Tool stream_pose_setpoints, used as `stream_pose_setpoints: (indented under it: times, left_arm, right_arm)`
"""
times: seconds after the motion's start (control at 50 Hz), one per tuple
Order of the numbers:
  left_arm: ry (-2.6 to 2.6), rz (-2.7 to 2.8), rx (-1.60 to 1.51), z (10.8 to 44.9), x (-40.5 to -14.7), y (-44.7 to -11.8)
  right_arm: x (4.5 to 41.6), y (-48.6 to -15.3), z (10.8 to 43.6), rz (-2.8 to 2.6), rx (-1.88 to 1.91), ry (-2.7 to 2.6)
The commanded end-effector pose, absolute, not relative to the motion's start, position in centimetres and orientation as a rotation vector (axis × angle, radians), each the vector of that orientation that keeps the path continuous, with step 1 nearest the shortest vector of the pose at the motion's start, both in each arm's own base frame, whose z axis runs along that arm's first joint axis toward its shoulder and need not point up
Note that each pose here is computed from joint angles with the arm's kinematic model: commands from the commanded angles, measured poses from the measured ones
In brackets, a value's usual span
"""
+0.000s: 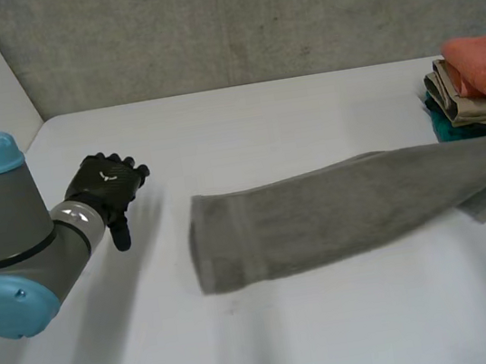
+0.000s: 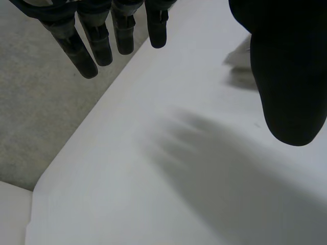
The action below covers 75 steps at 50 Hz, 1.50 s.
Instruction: Fold the laundry.
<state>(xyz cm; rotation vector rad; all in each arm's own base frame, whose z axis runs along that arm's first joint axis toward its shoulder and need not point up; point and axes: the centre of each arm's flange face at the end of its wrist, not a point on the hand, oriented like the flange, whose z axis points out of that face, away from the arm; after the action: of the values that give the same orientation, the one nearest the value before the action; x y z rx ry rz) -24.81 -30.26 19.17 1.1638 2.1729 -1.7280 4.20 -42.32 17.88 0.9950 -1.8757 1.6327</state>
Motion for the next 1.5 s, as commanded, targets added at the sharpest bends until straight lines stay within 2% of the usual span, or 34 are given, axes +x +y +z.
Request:
stream_pose_setpoints:
  times: [0.02,0.14,0.16,0.22,0.24,0.3,0.32,0.36,0.38,0.42,0.44,0.5,0.6,0.76,0.86,0.92,1.02,1.12,1.22,1.34,1.4,1.5]
  left_arm:
    - [2.192,-1.773,1.129,20.2,-24.6,-29.8]
    - [2.185,-1.802,1.113,20.9,-24.4,-29.8]
    - [2.183,-1.812,1.104,21.2,-24.3,-29.8]
    - [2.185,-1.825,1.085,21.6,-24.1,-29.7]
    - [2.188,-1.835,1.072,21.9,-24.0,-29.6]
    - [2.196,-1.850,1.055,22.3,-23.9,-29.4]
    - [2.206,-1.858,1.045,22.4,-23.9,-29.2]
    - [2.213,-1.866,1.043,22.5,-23.9,-28.9]
    - [2.226,-1.866,1.040,22.4,-23.9,-28.7]
    - [2.233,-1.869,1.041,22.4,-24.0,-28.4]
    - [2.240,-1.867,1.047,22.2,-24.1,-28.2]
    - [2.242,-1.870,1.063,22.1,-24.4,-27.9]
    - [2.223,-1.897,1.072,22.6,-24.8,-27.8]
    - [2.150,-2.010,1.073,25.1,-26.3,-27.6]
    - [2.155,-2.101,1.037,26.5,-27.5,-26.9]
    - [2.193,-2.158,1.054,26.9,-29.0,-25.8]
    - [2.239,-2.200,1.161,26.2,-31.8,-23.8]
    - [2.273,-2.160,1.250,24.2,-34.5,-22.8]
    - [2.299,-2.106,1.189,23.6,-34.5,-23.1]
    - [2.316,-2.108,1.141,24.4,-33.4,-23.3]
    - [2.313,-2.123,1.123,24.9,-32.8,-23.5]
    - [2.304,-2.151,1.055,26.3,-31.0,-24.3]
  right_arm:
    - [6.3,-43.1,20.6,1.646,0.992,-1.701]
    - [15.9,-40.5,24.6,1.870,1.154,-1.451]
    - [19.1,-38.9,25.6,1.952,1.212,-1.369]
    - [24.1,-35.7,26.2,2.076,1.329,-1.245]
    - [27.3,-33.1,26.2,2.158,1.423,-1.163]
    - [31.5,-29.1,24.9,2.259,1.600,-1.049]
    - [33.7,-26.3,23.1,2.298,1.740,-0.992]
    - [35.6,-23.6,20.9,2.309,1.888,-0.951]
    - [36.8,-21.0,18.6,2.290,2.028,-0.917]
    - [37.6,-18.8,16.5,2.247,2.142,-0.887]
    - [37.9,-17.5,14.5,2.174,2.222,-0.871]
    - [37.9,-16.5,12.5,2.042,2.297,-0.822]
    - [37.5,-17.7,13.0,2.017,2.258,-0.919]
    - [36.1,-18.6,17.8,2.219,2.071,-1.286]
    - [33.8,-21.5,20.3,2.286,1.815,-1.626]
    - [31.7,-23.5,20.5,2.236,1.635,-1.866]
    - [28.8,-25.4,19.0,2.036,1.468,-2.180]
    - [26.2,-26.7,15.2,1.736,1.406,-2.426]
    - [24.7,-28.4,13.1,1.655,1.343,-2.446]
    - [23.4,-30.6,13.4,1.693,1.225,-2.315]
    - [23.7,-30.7,14.3,1.722,1.223,-2.219]
    - [27.3,-29.2,19.3,1.992,1.234,-1.800]
